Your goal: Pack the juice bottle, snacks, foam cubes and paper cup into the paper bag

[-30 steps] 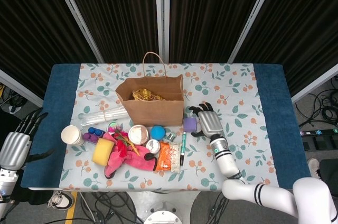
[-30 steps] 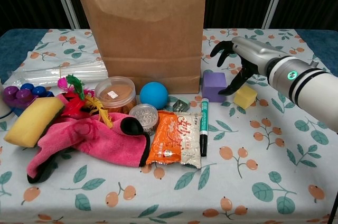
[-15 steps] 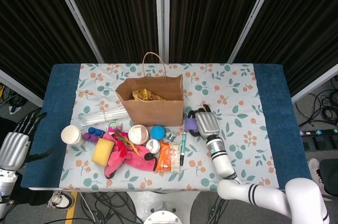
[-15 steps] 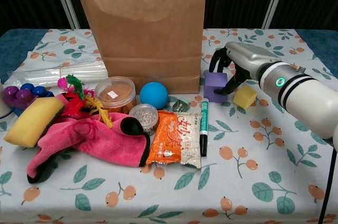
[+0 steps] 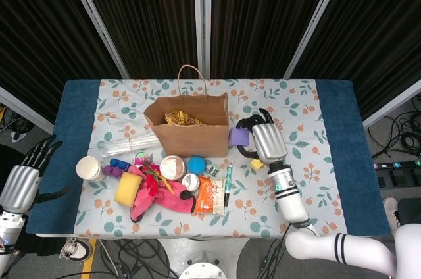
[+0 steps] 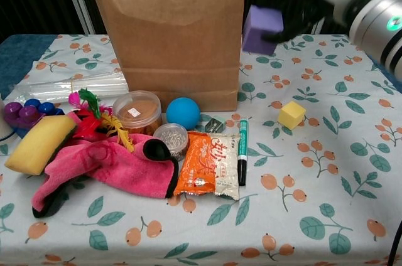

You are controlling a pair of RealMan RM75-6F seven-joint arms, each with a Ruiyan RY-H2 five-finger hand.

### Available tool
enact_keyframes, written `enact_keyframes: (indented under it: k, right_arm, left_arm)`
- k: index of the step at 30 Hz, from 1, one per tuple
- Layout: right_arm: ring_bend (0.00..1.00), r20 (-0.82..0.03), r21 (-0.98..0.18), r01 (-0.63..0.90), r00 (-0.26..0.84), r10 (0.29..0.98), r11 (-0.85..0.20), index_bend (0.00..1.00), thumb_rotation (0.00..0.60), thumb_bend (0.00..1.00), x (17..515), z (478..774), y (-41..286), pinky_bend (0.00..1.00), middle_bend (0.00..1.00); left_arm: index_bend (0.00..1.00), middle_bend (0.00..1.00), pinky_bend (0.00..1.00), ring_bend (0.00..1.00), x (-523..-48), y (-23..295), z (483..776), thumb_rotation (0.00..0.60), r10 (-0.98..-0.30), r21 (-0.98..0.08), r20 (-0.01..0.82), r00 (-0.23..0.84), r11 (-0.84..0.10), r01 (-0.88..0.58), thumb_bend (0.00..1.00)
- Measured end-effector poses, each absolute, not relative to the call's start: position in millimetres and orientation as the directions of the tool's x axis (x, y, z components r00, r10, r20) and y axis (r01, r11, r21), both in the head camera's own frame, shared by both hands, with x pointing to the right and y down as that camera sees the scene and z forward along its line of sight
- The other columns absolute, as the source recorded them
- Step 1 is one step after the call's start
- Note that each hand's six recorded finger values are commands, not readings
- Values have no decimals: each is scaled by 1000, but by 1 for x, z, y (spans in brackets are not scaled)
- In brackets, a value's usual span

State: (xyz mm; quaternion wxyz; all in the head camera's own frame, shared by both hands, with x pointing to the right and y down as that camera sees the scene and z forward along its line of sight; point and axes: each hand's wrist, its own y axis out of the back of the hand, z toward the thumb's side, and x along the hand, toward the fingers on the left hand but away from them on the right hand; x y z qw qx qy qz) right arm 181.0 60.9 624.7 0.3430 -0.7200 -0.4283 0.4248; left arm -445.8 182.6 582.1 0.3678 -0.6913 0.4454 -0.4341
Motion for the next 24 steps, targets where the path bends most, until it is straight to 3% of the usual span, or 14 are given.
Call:
enact_keyframes:
  k: [6,10,14,20,24]
  right_arm:
    - [264,-138,-897,369,285,949,-242,422,600,214,168,537,24,116,476]
    - [264,-81,-917,353,292,953,-186,422,600,215,151,510,9,116,476]
    - [264,-67,-921,348,306,950,-177,422,600,218,131,503,3,116,476]
    - [258,-97,-924,326,310,946,-201,420,600,203,104,520,-2,115,465]
    - [143,-154,-928,287,286,946,-238,279,600,106,95,541,-9,39,355]
  left_arm:
    - [134,102,157,63,-445,181,581,600,-937,-896,268,227,-328,-299,90]
    - [134,103,156,63,-445,181,581,600,-936,-896,269,227,-329,-297,89]
    - [134,103,156,63,-446,181,580,600,-938,-898,267,222,-326,-295,89]
    - [135,102,156,63,-449,180,580,600,-939,-899,269,213,-324,-293,90]
    - [135,103,156,63,-452,182,581,600,-938,-899,279,207,-330,-288,90]
